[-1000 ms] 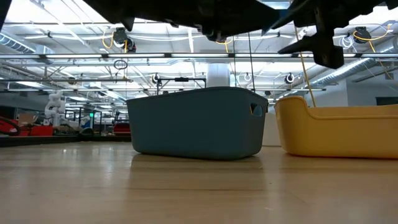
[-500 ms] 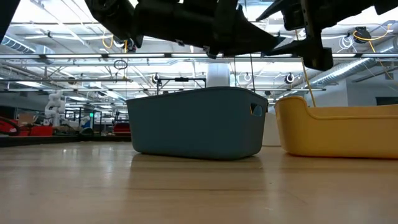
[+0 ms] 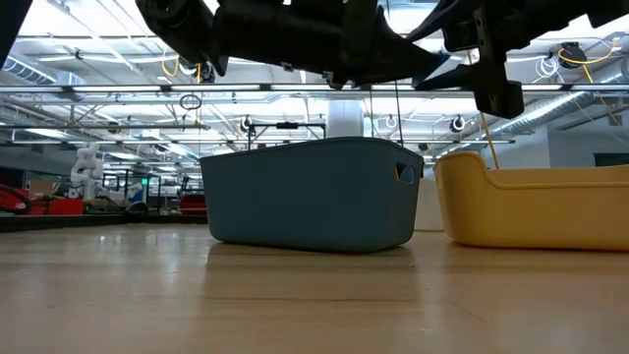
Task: Sort & place blocks by color
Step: Put the blue block into the yellow bin, then return to Home Position
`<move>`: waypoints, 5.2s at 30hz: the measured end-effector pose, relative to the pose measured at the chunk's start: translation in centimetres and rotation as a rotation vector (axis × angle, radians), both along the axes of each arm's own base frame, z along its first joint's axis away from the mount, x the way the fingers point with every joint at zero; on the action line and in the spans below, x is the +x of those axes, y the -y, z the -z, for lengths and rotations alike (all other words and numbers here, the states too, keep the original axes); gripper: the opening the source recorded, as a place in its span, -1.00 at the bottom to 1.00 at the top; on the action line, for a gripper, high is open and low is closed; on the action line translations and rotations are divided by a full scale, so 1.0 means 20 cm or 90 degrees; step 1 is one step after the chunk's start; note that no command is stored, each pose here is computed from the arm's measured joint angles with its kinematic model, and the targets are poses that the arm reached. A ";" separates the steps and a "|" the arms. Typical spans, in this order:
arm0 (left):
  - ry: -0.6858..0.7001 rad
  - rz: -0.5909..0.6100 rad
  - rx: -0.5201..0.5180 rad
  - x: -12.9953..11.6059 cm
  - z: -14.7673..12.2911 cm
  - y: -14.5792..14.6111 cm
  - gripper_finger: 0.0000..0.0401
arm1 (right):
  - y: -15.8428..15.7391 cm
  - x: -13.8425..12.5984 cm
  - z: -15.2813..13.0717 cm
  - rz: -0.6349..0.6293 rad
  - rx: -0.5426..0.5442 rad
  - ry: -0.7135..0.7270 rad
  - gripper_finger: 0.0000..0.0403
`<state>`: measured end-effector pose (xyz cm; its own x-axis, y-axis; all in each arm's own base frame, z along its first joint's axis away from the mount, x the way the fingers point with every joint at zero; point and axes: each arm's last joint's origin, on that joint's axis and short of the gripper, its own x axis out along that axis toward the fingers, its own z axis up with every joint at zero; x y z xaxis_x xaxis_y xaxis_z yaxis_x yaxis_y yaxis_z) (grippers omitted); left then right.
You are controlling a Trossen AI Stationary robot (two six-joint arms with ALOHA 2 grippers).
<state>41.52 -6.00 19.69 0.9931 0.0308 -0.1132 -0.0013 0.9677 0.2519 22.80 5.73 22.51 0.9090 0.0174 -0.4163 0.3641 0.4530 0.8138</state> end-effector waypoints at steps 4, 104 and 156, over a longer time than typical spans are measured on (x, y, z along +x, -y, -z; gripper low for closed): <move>0.001 0.000 0.005 0.00 0.00 0.00 -0.28 | 0.00 0.00 0.00 0.000 0.003 0.005 -0.22; -0.077 -0.271 -0.308 -1.22 -0.37 -0.06 0.31 | 0.04 -0.36 0.40 -0.135 -0.258 0.115 -0.30; 0.025 -0.184 -0.336 -1.36 0.13 -0.11 0.25 | 0.05 -0.39 0.25 -0.145 -0.449 0.269 0.03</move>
<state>14.33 -3.86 17.12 0.9565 0.2502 -0.1497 -0.2829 0.9208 -0.2685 15.05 4.66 17.46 0.9962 0.0833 -0.0249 -0.0688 0.9303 0.3602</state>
